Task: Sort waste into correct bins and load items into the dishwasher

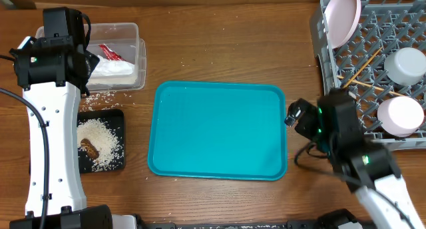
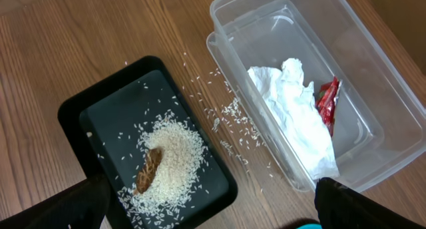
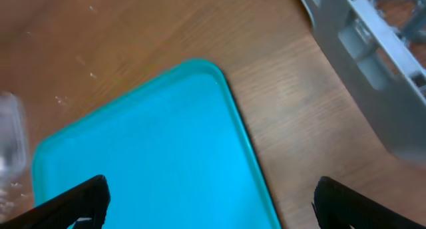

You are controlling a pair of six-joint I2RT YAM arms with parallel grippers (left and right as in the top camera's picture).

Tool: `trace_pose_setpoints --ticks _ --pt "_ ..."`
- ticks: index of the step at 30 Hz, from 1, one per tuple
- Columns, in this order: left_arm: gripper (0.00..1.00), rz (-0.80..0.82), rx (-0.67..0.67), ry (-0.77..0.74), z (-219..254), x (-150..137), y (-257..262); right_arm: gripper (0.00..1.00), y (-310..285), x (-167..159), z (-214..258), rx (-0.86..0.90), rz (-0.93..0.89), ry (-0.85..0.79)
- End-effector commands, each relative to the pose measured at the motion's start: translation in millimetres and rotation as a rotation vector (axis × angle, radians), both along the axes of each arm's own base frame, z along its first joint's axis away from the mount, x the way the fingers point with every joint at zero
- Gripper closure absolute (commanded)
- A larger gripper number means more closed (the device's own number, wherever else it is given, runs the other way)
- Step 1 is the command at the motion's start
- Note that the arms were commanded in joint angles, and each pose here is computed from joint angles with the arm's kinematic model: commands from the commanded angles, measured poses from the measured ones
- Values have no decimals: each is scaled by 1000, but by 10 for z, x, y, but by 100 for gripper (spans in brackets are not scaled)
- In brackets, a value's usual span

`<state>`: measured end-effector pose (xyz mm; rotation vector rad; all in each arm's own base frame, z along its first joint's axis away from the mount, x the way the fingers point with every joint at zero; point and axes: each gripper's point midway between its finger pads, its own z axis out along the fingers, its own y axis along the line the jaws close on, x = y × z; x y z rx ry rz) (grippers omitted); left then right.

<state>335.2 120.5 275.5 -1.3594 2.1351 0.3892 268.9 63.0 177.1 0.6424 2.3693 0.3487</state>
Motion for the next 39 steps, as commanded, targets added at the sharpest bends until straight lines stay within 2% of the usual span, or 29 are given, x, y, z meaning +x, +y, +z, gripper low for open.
trace_pose_setpoints --ticks 1,4,7,11,19,25,31,36,39 --pt "0 11 12 6 -3 -5 39 0 -10 -98 -121 10 19 -62" --pt "0 11 12 7 -4 -6 39 0 16 -37 -192 21 44 -167" --pt "0 10 12 7 -4 -5 39 0 120 40 -128 -21 188 -351" --pt "0 11 12 7 -4 -6 39 0 209 -29 -60 -45 350 -561" --pt "0 10 12 6 -3 -5 39 0 -77 -156 -70 -49 273 -788" --pt "0 10 12 6 -3 -5 39 0 -232 -175 -39 -86 216 -861" --pt "0 10 12 6 -3 -5 39 0 -368 -197 -36 -207 201 -871" --pt "0 11 12 6 -3 -5 39 0 -690 -216 -115 -253 12 -818" --pt "0 10 12 6 -3 -5 39 0 -725 -226 -76 -280 -2 -832"
